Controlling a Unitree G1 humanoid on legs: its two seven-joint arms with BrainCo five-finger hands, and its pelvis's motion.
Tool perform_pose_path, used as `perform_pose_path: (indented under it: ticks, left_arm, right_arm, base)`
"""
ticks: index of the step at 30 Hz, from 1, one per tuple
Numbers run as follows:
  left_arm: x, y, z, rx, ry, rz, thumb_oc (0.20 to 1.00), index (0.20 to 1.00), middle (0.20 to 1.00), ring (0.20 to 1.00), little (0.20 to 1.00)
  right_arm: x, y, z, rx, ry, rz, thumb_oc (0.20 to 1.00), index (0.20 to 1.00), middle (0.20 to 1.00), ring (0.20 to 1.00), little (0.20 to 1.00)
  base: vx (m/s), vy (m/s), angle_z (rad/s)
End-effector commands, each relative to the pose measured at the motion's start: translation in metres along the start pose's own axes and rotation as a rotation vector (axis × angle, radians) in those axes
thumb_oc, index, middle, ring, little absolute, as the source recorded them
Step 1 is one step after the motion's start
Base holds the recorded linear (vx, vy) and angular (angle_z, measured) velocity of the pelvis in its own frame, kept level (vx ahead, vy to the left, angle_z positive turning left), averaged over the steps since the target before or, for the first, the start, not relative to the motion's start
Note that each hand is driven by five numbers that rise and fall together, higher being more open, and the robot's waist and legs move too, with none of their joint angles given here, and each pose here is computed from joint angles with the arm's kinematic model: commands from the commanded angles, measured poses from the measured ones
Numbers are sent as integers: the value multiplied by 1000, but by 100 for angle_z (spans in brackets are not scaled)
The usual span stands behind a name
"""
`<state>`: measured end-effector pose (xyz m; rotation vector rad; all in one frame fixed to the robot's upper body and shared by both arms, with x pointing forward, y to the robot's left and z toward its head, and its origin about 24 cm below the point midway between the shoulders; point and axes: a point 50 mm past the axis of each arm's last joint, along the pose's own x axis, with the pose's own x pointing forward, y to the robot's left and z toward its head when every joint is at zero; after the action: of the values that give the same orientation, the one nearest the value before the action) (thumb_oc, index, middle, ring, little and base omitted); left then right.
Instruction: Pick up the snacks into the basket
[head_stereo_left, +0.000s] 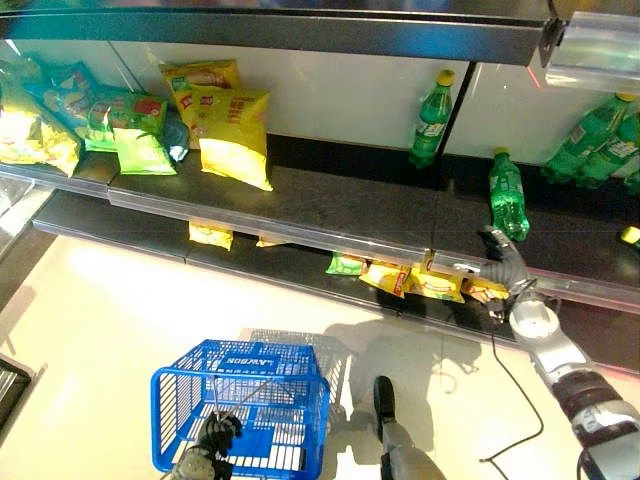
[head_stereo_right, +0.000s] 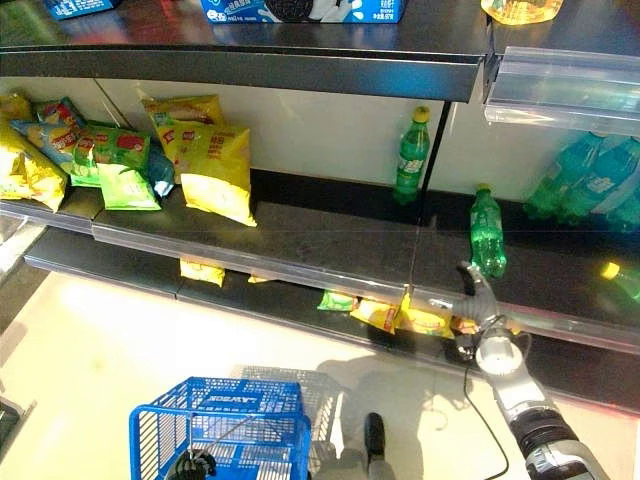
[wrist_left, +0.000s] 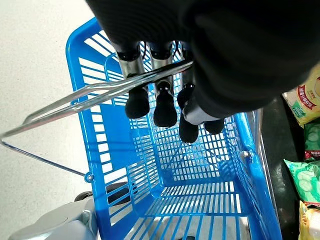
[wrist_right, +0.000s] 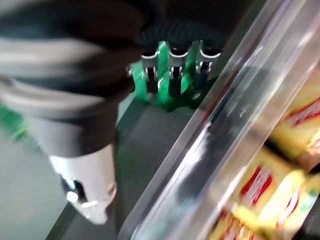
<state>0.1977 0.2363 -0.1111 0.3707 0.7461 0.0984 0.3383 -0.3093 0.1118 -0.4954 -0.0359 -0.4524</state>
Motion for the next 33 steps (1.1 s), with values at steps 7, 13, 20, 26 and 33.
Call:
perform_pose_path:
  ticks: [7, 13, 20, 26, 33]
  left_arm:
    - [-7, 17, -22, 24, 67, 61, 200, 200, 200, 200, 200]
    - [-6, 12, -20, 28, 59, 58, 200, 200, 200, 200, 200]
    - [-5, 9, -16, 41, 40, 46, 200, 200, 200, 200, 200]
    - [-5, 6, -11, 52, 15, 26, 200, 200, 200, 200, 200]
    - [-5, 5, -10, 69, 6, 25, 200, 200, 200, 200, 200]
  right_arm:
    - [49, -72, 73, 201, -67, -329, 1000, 1000, 1000, 1000, 1000]
    - [53, -74, 94, 178, -122, -356, 1000, 1000, 1000, 1000, 1000]
    - [59, -87, 116, 201, -144, -394, 1000, 1000, 1000, 1000, 1000]
    - [64, -98, 145, -46, -204, -386, 1000, 1000, 1000, 1000, 1000]
    - [65, -103, 159, -455, -253, -384, 1000, 1000, 1000, 1000, 1000]
  base:
    - [19, -10, -8]
    - [5, -3, 0]
    - [-2, -7, -2]
    - [0, 0, 0]
    - [-2, -4, 0]
